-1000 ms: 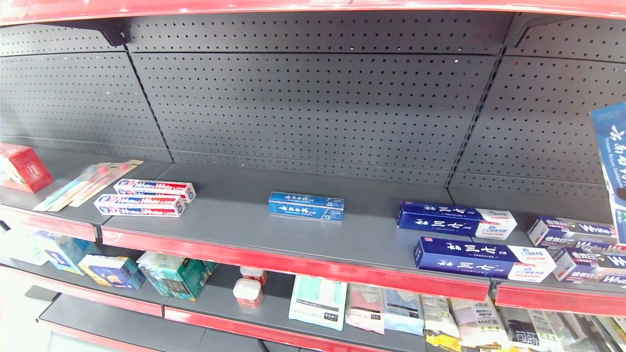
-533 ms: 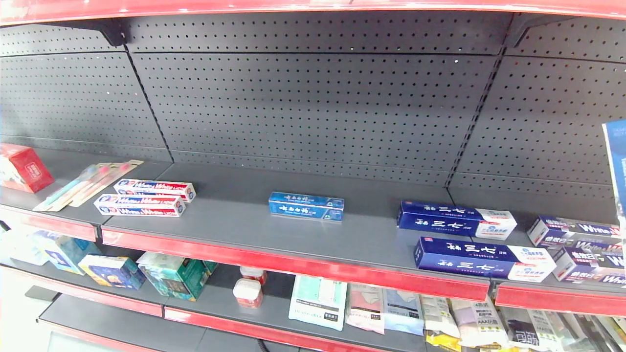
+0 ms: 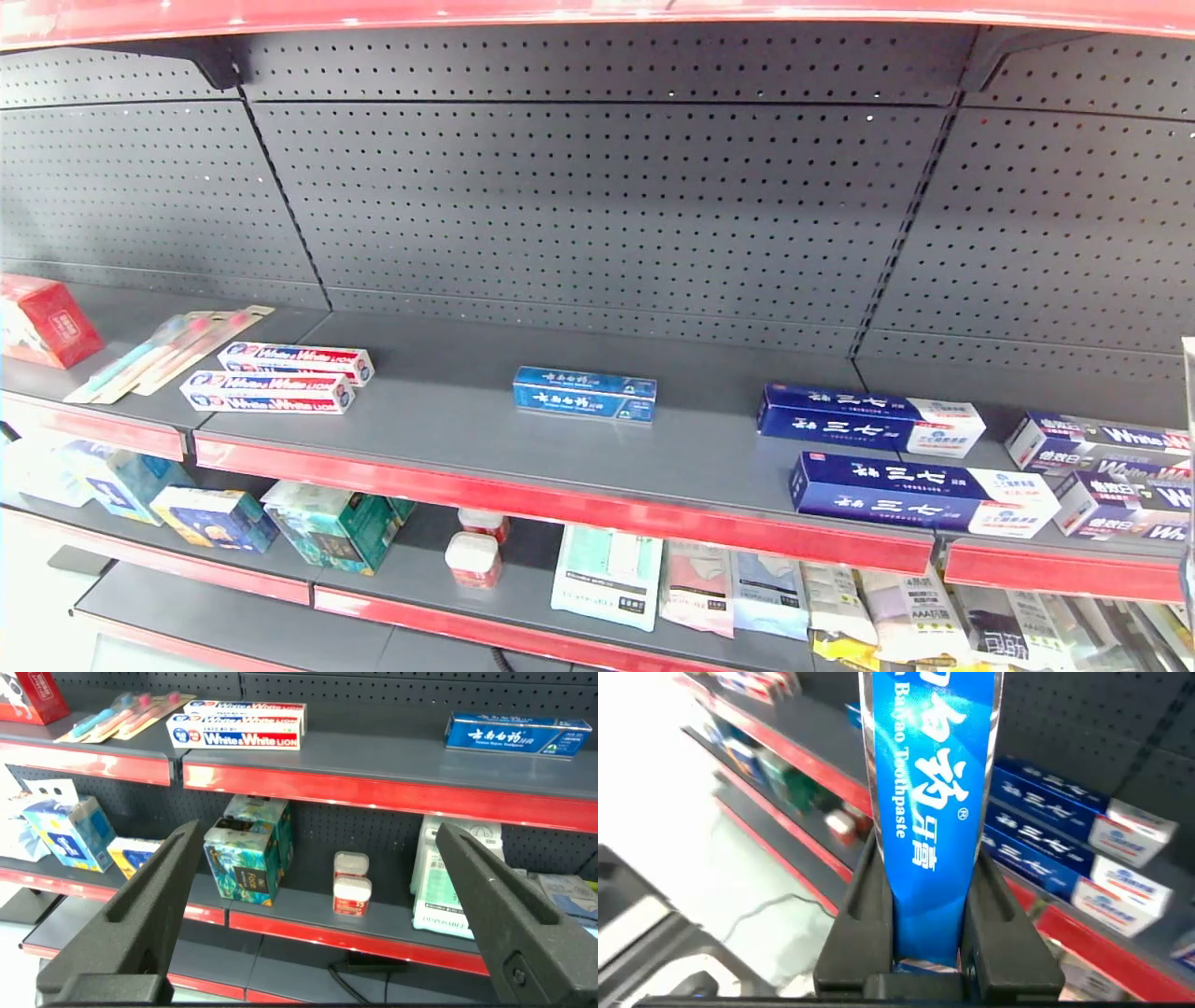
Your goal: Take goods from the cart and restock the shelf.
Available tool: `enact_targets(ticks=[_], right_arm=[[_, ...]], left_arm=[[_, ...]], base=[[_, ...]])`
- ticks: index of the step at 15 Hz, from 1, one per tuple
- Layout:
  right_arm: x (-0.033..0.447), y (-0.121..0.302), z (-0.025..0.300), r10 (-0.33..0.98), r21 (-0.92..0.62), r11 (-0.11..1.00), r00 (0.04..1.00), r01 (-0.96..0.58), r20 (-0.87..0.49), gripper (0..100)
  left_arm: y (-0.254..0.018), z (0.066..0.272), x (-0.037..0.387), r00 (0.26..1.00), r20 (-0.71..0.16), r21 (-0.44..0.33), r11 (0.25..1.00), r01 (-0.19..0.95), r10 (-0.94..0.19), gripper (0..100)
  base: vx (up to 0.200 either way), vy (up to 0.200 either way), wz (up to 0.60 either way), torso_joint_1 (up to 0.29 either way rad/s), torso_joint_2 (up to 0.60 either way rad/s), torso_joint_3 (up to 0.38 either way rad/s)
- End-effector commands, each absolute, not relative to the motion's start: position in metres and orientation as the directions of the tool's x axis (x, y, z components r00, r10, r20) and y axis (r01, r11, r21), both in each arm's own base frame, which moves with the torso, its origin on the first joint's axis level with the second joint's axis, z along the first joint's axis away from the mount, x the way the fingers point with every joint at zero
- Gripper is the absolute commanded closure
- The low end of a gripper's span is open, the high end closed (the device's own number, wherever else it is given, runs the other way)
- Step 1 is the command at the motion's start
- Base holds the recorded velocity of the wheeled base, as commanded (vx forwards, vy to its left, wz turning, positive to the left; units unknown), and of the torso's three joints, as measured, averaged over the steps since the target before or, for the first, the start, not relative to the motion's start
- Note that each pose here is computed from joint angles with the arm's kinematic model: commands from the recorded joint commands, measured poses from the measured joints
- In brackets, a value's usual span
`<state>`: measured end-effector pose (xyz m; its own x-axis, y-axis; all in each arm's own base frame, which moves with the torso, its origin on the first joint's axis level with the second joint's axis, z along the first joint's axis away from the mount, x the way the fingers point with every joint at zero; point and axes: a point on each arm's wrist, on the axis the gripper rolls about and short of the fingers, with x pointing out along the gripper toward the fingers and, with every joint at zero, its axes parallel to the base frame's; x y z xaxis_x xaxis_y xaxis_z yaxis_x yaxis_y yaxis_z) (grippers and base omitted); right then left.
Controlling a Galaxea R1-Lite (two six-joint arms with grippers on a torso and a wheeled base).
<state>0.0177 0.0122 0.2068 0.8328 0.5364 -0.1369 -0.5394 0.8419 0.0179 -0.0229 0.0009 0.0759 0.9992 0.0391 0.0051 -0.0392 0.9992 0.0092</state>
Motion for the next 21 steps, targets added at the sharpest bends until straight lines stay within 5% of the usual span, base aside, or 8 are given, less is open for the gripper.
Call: enact_targets(ticks=[1,6,14,21], right_arm=[[0.008,0.014,0.209,0.559,0.020,0.828,0.824,-0.560,-0.097,100],[0.002,0.015,0.219,0.636,0.155,0.768,0.770,-0.622,-0.060,100],[0.017,0.002,0.225,0.114,-0.013,0.993,0.987,-0.116,-0.110,100],[0.034,0.003,0.224,0.086,-0.034,0.995,0.980,-0.094,-0.179,100]], left_arm=[[0.001,0.076,-0.023,0.999,0.005,0.009,0.999,-0.041,0.041,0],[0.001,0.076,-0.023,0.999,0.005,0.014,0.999,-0.040,0.040,0],[0.001,0.076,-0.023,0.999,0.005,0.014,0.999,-0.040,0.040,0],[0.001,0.076,-0.023,0.999,0.005,0.017,0.999,-0.040,0.040,0]], base=[[0.000,0.000,0.00,0.000,0.00,0.000],[0.000,0.000,0.00,0.000,0.00,0.000],[0.000,0.000,0.00,0.000,0.00,0.000],[0.000,0.000,0.00,0.000,0.00,0.000]])
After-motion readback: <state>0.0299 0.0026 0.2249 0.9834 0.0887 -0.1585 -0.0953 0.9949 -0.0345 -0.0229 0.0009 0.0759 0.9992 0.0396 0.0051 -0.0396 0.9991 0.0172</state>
